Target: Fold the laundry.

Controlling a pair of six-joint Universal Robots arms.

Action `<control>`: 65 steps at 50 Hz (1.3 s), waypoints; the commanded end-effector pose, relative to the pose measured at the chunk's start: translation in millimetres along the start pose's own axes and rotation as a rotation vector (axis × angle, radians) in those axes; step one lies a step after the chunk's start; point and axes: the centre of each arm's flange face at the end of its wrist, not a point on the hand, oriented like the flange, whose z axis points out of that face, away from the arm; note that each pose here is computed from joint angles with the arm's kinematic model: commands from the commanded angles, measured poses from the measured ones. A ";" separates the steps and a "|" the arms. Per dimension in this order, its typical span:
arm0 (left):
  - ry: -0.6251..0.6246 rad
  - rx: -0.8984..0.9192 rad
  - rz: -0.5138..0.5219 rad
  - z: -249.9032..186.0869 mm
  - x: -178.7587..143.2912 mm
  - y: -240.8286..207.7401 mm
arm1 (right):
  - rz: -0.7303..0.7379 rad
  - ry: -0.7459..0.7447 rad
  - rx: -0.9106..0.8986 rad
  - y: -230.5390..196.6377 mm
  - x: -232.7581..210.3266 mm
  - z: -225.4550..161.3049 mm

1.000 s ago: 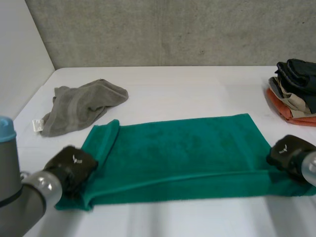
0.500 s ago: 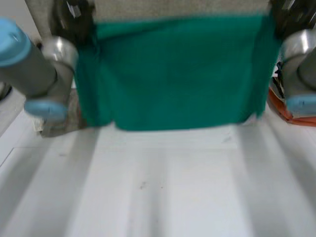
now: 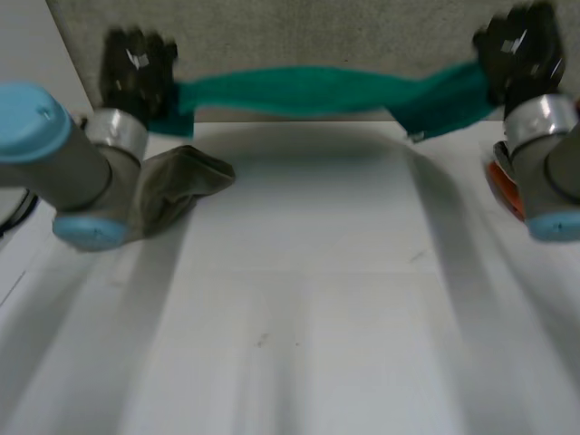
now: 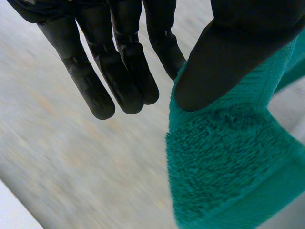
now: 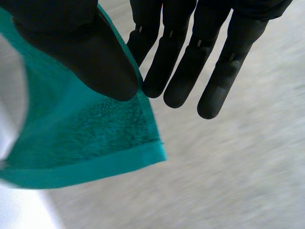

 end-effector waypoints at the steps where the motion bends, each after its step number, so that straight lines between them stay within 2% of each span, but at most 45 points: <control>1: 0.201 -0.299 -0.014 -63.9 41.7 66.7 | 0.013 -0.282 -0.263 50.6 -53.8 -59.1; 5: 0.300 -0.466 -0.019 -106.5 51.1 78.7 | -0.026 -0.451 -0.491 78.5 -58.3 -107.0; 8: 0.363 -0.560 -0.003 -137.5 44.5 59.3 | -0.062 -0.507 -0.560 73.8 -45.7 -124.6; 16: 0.572 -0.803 0.110 -221.6 26.2 16.0 | -0.220 -0.825 -0.801 50.8 -3.2 -199.3; 20: 0.649 -0.834 0.156 -246.7 22.6 -1.1 | -0.261 -0.818 -0.786 41.6 13.3 -204.1; 29: 0.548 -0.681 0.196 -204.5 30.4 18.1 | -0.252 -0.659 -0.685 59.2 7.0 -173.1; 38: 0.412 -0.501 0.210 -136.7 41.1 46.6 | -0.199 -0.508 -0.440 61.1 -42.4 -109.7; 49: 0.336 -0.503 0.235 -94.5 51.0 78.2 | -0.216 -0.422 -0.281 82.8 -89.4 -55.3; 56: 0.225 -0.534 0.264 -72.9 49.8 94.6 | -0.235 -0.366 -0.252 105.7 -106.5 -32.3; 65: 0.250 -0.423 0.228 -57.6 63.4 74.9 | -0.238 -0.240 -0.328 114.4 -100.2 -20.2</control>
